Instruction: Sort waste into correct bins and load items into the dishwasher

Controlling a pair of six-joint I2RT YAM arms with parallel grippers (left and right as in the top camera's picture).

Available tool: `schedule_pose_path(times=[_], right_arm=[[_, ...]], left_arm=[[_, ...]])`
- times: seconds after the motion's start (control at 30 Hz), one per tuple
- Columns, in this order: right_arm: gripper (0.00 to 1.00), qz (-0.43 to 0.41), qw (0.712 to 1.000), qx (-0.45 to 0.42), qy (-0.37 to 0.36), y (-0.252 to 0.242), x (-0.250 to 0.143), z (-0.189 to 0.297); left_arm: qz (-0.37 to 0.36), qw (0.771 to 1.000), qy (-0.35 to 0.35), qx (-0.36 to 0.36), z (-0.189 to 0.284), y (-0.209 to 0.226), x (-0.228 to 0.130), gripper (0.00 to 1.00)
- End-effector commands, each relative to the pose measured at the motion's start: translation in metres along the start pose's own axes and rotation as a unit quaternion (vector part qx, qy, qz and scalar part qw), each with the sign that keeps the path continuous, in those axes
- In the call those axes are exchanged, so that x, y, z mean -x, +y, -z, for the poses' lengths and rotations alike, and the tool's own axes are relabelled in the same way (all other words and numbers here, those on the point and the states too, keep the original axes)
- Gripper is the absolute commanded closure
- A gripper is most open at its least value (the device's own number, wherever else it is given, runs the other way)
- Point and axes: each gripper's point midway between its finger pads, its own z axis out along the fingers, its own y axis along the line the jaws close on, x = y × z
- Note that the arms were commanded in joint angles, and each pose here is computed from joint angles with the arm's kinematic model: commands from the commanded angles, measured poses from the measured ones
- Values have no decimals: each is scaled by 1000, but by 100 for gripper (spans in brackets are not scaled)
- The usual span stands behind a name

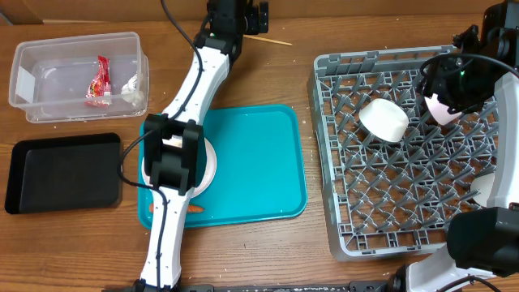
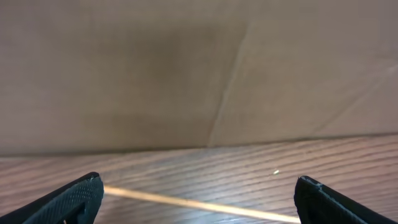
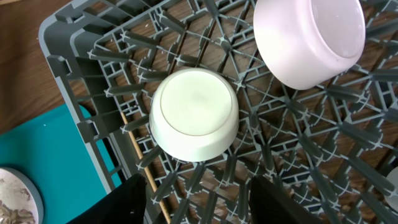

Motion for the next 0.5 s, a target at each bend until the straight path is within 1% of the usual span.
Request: schedule_pose_path(times=[0.0,0.13,0.23,0.37,0.47], right_arm=[[44,6,1000,-2,-12,0,6,4],[44,6,1000,-2,-12,0,5,4],[44,5,1000,-3,-11,0,5,4],[44,5,1000,-3,-7,0,3,4],[44,5,1000,-3,-6,0,3,4]], left_arm=[[4,999,11,-31,-41,-3,-48,0],[6,998,-40,-51,-65,-10,-57,0],[6,996,-58,-66,-77,-13,-69,0],[5,997,-33,-66,-87,-11,-96,0],[4,998,8,-68,-89,-10,-120,0]])
